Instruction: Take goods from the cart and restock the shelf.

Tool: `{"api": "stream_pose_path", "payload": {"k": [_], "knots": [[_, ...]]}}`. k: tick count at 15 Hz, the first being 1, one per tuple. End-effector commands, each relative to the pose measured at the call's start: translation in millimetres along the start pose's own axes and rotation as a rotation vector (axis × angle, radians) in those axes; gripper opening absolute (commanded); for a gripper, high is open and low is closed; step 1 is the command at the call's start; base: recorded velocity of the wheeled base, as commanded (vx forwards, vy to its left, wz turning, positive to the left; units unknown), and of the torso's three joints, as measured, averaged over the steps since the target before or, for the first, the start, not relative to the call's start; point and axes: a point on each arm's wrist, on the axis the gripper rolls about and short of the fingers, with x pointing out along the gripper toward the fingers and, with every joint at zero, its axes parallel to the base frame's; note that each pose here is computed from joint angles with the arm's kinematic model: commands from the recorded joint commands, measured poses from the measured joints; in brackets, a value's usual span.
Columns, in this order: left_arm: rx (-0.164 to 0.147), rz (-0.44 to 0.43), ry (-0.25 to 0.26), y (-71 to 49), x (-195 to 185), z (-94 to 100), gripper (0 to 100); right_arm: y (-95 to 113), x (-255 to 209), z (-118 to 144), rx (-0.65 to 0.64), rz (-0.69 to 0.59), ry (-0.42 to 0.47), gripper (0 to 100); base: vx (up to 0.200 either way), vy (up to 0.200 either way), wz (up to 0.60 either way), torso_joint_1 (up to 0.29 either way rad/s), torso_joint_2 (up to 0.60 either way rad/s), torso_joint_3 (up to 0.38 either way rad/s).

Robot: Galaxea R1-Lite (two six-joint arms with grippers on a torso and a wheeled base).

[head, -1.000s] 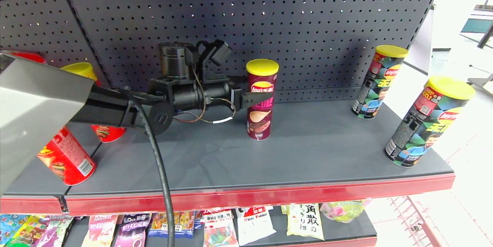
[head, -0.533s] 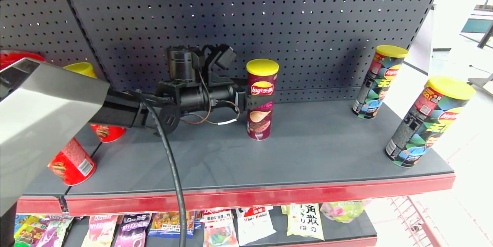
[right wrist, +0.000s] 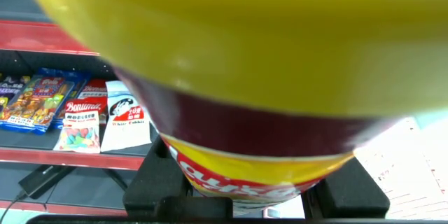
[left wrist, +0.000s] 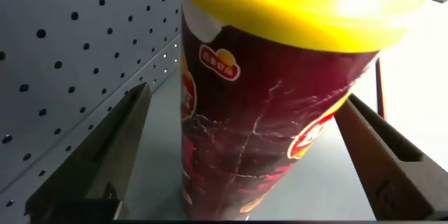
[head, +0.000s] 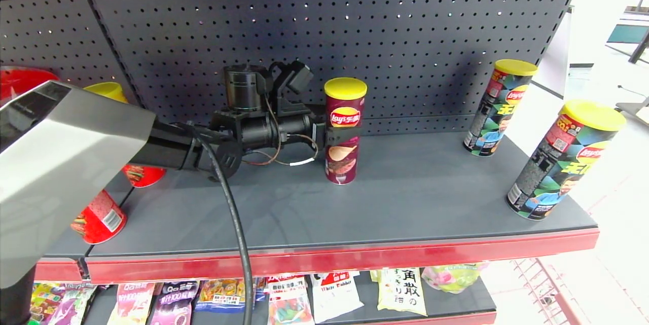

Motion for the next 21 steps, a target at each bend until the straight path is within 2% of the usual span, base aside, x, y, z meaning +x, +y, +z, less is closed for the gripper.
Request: {"api": "stream_pose_path", "payload": {"k": [1,3,4,6,9,11,12,13,14,15,16,17,20,21], "knots": [[0.005,0.000,-0.005,0.5,1,1.6,100,0,0,0,0.000,0.000,-0.002,0,0.000,0.000,0.00,0.000,0.00,0.000],[0.018,-0.002,-0.021,5.0,7,3.0,100,0,0,0,0.000,0.000,-0.003,0,0.000,0.000,0.00,0.000,0.00,0.000],[0.019,-0.002,-0.024,6.7,9,0.8,0,0,0,0,0.000,0.000,-0.003,0,0.000,0.000,0.00,0.000,0.00,0.000],[0.016,-0.004,-0.018,2.3,12,-1.6,0,0,0,0,0.002,0.000,-0.003,0,0.000,0.000,0.00,0.000,0.00,0.000],[0.033,0.000,-0.042,0.4,11,-1.2,0,0,0,0,0.003,0.000,-0.002,0,0.000,0.000,0.00,0.000,0.00,0.000],[0.024,0.003,-0.042,-3.6,0,1.8,0,0,0,0,0.003,0.000,-0.002,0,0.000,0.000,0.00,0.000,0.00,0.000],[-0.024,-0.006,-0.016,-15.8,-22,5.1,0,0,0,0,0.004,0.000,0.000,0,0.000,0.000,0.00,0.000,0.00,0.000],[-0.042,-0.013,-0.003,-21.2,-32,4.7,0,0,0,0,0.004,0.000,0.000,0,0.000,0.000,0.00,0.000,0.00,0.000],[-0.043,-0.012,0.008,-24.9,-56,5.4,0,0,0,0,0.004,0.000,0.000,0,0.000,0.000,0.00,0.000,0.00,0.000],[-0.019,-0.003,-0.007,-26.4,-69,11.1,0,0,0,0,0.004,0.003,0.000,0,0.000,0.000,0.00,0.000,0.00,0.000],[-0.007,0.005,-0.022,-28.5,-77,16.1,0,0,0,0,0.004,0.003,0.000,0,0.000,0.000,0.00,0.000,0.00,0.000],[-0.001,0.004,-0.031,-37.0,-89,21.8,0,0,0,-1,0.003,0.003,-0.002,0,0.000,0.000,0.00,0.000,0.00,0.000],[-0.020,-0.040,0.000,-57.3,-110,11.4,0,0,0,-1,0.003,0.003,-0.002,0,0.000,0.000,0.00,0.000,0.00,0.000],[-0.016,-0.053,0.010,-62.8,-114,4.1,0,0,0,-1,0.003,0.005,-0.002,0,0.000,0.000,0.00,0.000,0.00,0.000]]}}
